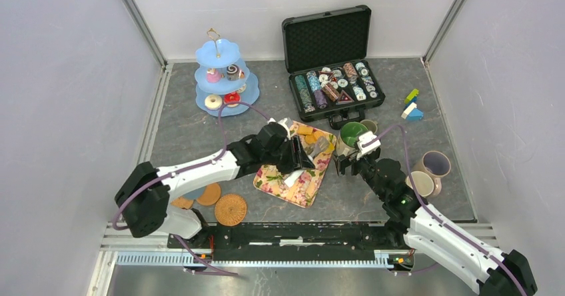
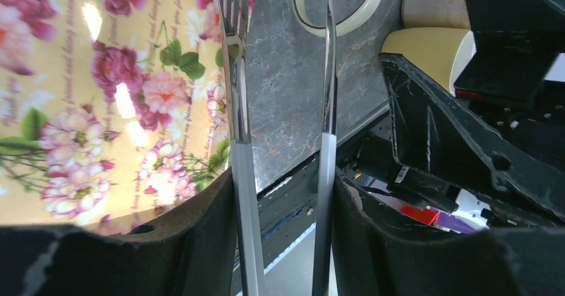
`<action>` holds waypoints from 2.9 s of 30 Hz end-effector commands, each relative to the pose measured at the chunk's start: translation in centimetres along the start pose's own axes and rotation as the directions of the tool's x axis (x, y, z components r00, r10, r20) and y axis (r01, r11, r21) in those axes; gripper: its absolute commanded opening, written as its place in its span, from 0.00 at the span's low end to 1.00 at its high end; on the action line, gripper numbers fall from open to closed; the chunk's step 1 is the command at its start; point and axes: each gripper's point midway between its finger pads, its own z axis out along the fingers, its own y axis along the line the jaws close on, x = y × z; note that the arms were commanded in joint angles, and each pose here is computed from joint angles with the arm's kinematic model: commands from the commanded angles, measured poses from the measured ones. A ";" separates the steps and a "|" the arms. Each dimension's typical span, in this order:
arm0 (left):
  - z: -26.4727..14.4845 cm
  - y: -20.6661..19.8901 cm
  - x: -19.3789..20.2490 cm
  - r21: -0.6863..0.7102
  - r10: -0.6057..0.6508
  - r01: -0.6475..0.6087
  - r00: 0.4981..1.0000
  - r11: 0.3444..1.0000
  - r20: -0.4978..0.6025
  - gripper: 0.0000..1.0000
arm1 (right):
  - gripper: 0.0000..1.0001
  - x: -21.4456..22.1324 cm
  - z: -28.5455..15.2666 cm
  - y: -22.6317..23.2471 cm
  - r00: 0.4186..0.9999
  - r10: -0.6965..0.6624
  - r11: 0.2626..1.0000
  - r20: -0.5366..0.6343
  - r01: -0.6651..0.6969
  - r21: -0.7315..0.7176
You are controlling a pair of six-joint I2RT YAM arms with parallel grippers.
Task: Serve the afternoon tea
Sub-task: Move the tray with dessert.
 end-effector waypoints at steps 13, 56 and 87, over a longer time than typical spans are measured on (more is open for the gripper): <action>2.9 -0.8 0.0 0.007 -0.127 0.127 0.991 0.992 0.042 0.54 | 0.98 -2.0 -0.1 -0.1 0.998 0.017 1.000 0.058 -0.017 0.008; 6.2 -1.4 1.2 0.022 0.022 -0.020 0.994 1.000 -0.109 0.56 | 0.98 -1.9 0.0 0.0 0.998 0.017 1.000 0.053 -0.017 0.004; -1.1 4.2 0.1 -0.277 0.260 -0.273 0.962 0.921 -0.083 0.25 | 0.98 -1.9 0.1 0.1 0.998 0.019 1.000 0.054 -0.019 0.000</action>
